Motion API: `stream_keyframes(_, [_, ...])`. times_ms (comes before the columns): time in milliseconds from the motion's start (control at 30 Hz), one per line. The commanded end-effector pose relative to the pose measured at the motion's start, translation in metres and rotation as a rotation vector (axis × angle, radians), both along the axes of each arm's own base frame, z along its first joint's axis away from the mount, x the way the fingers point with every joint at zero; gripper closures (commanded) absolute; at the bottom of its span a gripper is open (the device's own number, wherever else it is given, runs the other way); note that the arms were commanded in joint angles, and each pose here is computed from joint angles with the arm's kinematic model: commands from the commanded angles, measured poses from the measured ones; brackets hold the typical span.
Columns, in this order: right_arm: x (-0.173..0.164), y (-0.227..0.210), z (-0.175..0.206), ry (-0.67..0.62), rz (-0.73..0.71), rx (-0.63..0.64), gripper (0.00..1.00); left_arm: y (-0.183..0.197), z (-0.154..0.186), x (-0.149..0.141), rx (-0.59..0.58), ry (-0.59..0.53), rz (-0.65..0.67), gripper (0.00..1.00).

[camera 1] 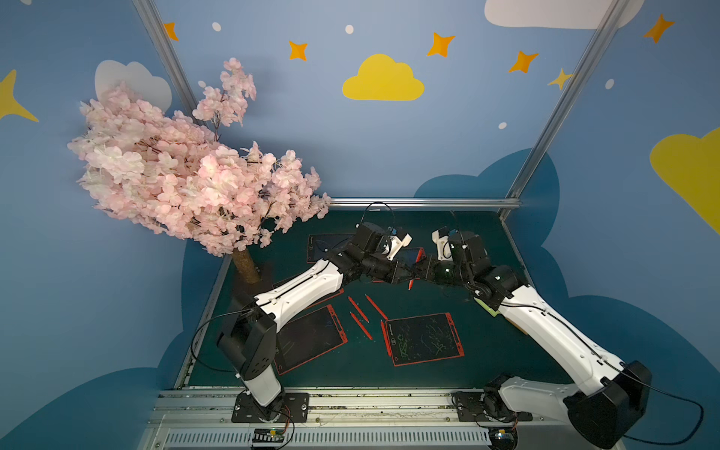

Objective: Place the stylus back onto the writing tablet
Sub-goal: Place the stylus on the writing tablet.

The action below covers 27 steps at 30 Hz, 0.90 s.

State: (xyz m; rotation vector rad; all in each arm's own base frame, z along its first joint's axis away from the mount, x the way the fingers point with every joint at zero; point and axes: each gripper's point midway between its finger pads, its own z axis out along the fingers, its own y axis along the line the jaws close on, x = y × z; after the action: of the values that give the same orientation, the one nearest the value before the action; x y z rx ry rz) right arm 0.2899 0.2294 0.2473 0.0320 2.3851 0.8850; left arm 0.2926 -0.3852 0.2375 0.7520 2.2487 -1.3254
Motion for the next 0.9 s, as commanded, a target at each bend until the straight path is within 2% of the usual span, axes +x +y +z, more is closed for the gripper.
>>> stream_keyframes(0, [0.001, -0.011, -0.002, -0.025, -0.03, -0.008, 0.93, -0.002, 0.005, -0.005, -0.02, -0.015, -0.026, 0.82])
stream_keyframes(167, [-0.001, -0.028, -0.006, -0.02, -0.013, -0.001, 0.92, 0.0, 0.006, -0.006, -0.002, -0.074, -0.049, 0.74])
stream_keyframes(300, [-0.011, -0.046, -0.013, 0.004, 0.026, -0.025, 0.91, 0.002, 0.003, -0.013, 0.054, -0.174, -0.087, 0.7])
stream_keyframes(400, [-0.024, -0.061, -0.027, 0.065, 0.062, -0.051, 0.91, 0.002, 0.007, -0.022, 0.087, -0.266, -0.123, 0.61])
stream_keyframes(500, [-0.035, -0.073, -0.042, 0.115, 0.083, -0.088, 0.9, 0.003, 0.01, -0.036, 0.124, -0.321, -0.179, 0.42])
stream_keyframes(567, [-0.042, -0.081, -0.053, 0.124, 0.1, -0.132, 0.9, 0.005, 0.014, -0.044, 0.135, -0.369, -0.198, 0.16])
stream_keyframes(600, [-0.044, -0.083, -0.057, 0.131, 0.106, -0.15, 0.9, 0.006, 0.014, -0.048, 0.139, -0.396, -0.207, 0.06])
stream_keyframes(633, [-0.046, -0.086, -0.061, 0.143, 0.108, -0.169, 0.9, 0.007, 0.015, -0.053, 0.147, -0.434, -0.217, 0.01])
stream_keyframes(733, [-0.051, -0.091, -0.072, 0.179, 0.113, -0.207, 0.9, 0.008, 0.014, -0.065, 0.174, -0.524, -0.246, 0.01])
stream_keyframes(867, [-0.053, -0.094, -0.084, 0.204, 0.142, -0.246, 0.89, 0.007, 0.007, -0.071, 0.204, -0.559, -0.23, 0.01])
